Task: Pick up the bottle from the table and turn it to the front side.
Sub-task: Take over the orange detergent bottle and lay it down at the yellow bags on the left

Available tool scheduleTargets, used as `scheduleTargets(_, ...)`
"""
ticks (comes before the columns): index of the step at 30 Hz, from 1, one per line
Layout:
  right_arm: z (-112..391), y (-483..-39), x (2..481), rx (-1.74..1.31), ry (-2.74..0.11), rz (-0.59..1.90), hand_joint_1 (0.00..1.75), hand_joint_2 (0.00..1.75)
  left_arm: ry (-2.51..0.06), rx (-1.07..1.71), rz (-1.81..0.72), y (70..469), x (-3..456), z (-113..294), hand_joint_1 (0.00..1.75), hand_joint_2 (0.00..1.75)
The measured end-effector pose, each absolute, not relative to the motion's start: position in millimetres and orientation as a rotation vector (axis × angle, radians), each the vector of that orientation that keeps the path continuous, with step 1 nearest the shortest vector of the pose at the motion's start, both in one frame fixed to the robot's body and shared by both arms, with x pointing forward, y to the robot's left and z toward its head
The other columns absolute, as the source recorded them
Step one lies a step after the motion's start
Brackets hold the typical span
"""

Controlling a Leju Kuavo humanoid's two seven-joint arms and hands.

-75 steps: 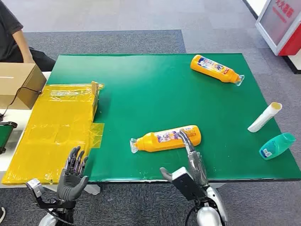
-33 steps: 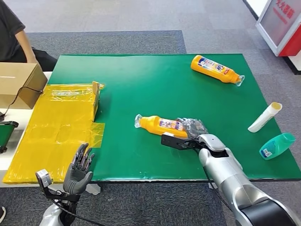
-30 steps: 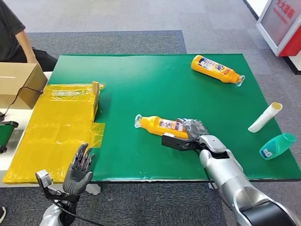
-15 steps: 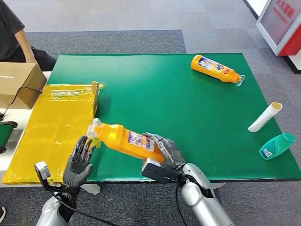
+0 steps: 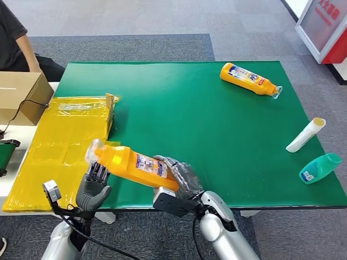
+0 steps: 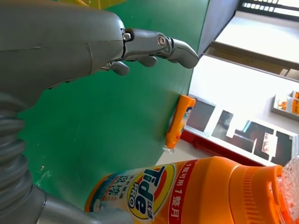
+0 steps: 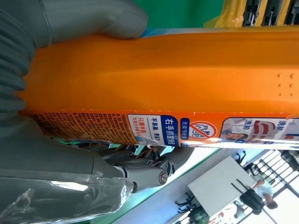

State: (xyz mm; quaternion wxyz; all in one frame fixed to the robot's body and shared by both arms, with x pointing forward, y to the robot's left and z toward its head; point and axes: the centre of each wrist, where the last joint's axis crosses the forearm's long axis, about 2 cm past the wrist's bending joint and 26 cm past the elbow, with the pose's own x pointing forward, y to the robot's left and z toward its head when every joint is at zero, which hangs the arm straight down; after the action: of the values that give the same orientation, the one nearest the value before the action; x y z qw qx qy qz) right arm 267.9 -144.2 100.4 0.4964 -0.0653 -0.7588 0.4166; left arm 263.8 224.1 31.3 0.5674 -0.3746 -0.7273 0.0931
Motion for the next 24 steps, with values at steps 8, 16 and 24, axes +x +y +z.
scheduleTargets(8,92,-106,272,-0.076,-1.864,1.073,1.75,1.75,-1.701,-1.156,0.020,200,285,55,0.00,1.75)
scheduleTargets(16,80,-87,270,-0.034,-1.824,1.136,1.67,1.75,-1.705,-1.212,-0.073,201,289,57,0.06,1.75)
scheduleTargets(24,74,-82,267,-0.022,-1.787,1.152,0.00,1.75,-1.730,-1.049,-0.147,207,290,54,1.75,1.75)
